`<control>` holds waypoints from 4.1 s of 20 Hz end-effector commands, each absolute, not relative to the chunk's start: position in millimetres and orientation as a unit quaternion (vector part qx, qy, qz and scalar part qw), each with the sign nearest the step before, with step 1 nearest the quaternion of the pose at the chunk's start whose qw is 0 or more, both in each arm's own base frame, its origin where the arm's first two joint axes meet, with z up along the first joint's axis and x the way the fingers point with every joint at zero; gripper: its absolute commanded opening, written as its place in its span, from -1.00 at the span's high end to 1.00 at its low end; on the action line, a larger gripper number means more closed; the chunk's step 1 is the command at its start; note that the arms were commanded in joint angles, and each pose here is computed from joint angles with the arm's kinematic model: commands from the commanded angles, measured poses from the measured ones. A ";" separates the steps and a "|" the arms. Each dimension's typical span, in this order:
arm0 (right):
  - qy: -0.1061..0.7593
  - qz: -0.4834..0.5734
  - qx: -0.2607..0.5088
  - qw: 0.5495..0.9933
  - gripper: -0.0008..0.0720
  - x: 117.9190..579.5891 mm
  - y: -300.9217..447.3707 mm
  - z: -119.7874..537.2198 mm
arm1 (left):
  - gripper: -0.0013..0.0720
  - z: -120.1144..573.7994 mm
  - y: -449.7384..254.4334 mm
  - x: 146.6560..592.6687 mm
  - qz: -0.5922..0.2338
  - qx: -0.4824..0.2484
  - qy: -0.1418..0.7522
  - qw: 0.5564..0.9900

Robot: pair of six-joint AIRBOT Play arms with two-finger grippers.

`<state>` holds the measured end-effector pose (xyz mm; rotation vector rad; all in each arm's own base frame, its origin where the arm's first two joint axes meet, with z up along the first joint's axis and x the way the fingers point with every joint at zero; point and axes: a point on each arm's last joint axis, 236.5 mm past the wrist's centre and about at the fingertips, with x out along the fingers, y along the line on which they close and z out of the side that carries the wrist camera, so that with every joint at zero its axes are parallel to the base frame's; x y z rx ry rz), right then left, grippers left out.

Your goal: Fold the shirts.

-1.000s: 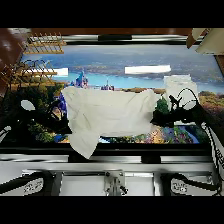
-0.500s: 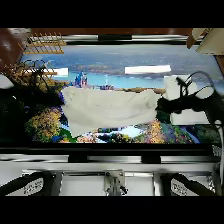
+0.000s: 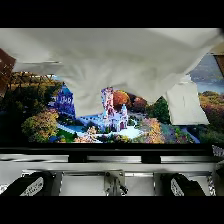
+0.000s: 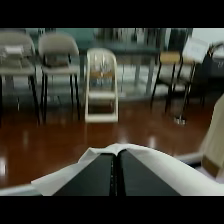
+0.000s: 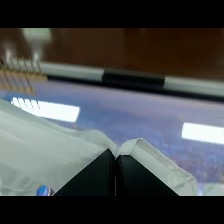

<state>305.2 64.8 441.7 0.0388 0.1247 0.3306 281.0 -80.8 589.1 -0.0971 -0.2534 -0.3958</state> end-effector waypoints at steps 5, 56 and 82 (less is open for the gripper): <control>-0.044 0.159 0.033 0.986 0.83 217.8 74.2 510.6 | 0.89 647.0 -69.1 151.6 -0.146 0.000 -0.285 0.947; 0.684 0.067 0.303 0.661 -0.47 323.8 0.4 -32.5 | -0.65 -76.7 -16.0 374.2 -0.124 -0.257 0.734 0.616; 0.631 0.063 0.452 0.628 -0.54 351.9 37.4 -65.3 | 0.89 -98.1 -60.5 383.9 -0.145 -0.244 0.713 0.642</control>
